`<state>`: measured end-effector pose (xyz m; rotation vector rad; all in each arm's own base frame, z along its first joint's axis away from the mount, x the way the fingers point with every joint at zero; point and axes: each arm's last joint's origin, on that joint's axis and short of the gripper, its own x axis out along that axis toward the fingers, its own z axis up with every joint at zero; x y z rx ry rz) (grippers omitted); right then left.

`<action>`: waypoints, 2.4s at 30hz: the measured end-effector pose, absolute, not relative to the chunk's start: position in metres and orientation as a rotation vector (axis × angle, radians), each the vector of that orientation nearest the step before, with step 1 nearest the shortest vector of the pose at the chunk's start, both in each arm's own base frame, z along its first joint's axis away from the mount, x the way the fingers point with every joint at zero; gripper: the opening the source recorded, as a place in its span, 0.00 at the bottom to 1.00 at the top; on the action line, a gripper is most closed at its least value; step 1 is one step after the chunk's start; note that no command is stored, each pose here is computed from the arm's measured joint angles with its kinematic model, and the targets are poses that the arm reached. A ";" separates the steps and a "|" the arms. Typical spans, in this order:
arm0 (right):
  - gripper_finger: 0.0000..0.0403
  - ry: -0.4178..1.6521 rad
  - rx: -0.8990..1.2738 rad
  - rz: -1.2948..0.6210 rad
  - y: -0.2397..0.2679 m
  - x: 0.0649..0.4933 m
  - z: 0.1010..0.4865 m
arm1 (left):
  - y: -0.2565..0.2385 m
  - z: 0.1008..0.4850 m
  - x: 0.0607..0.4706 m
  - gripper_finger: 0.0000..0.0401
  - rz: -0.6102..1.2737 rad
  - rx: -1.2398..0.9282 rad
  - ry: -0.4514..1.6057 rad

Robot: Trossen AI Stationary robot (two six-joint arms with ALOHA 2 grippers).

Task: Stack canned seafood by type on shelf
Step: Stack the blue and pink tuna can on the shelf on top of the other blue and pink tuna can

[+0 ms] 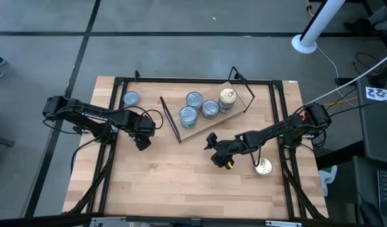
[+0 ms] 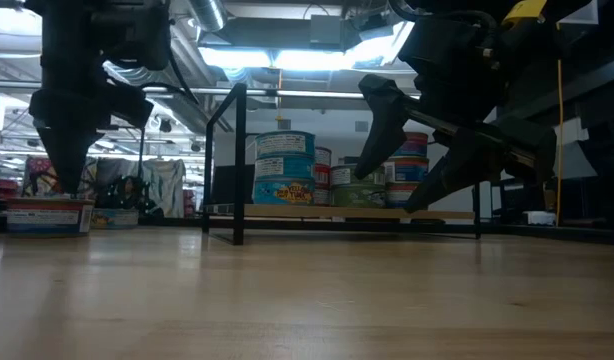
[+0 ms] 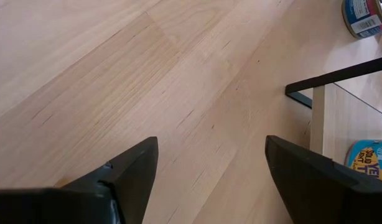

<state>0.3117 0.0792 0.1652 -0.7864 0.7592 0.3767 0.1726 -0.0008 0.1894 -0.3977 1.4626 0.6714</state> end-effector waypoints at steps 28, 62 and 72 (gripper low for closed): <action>0.73 0.760 -0.786 0.377 0.079 0.312 0.165 | -0.001 0.167 0.187 0.43 0.716 -0.365 1.553; 0.73 0.759 -0.786 0.376 0.079 0.312 0.165 | -0.002 0.167 0.187 0.01 0.734 -0.410 1.553; 0.73 0.760 -0.786 0.377 0.079 0.312 0.165 | -0.004 0.174 0.195 0.00 0.696 -0.452 1.524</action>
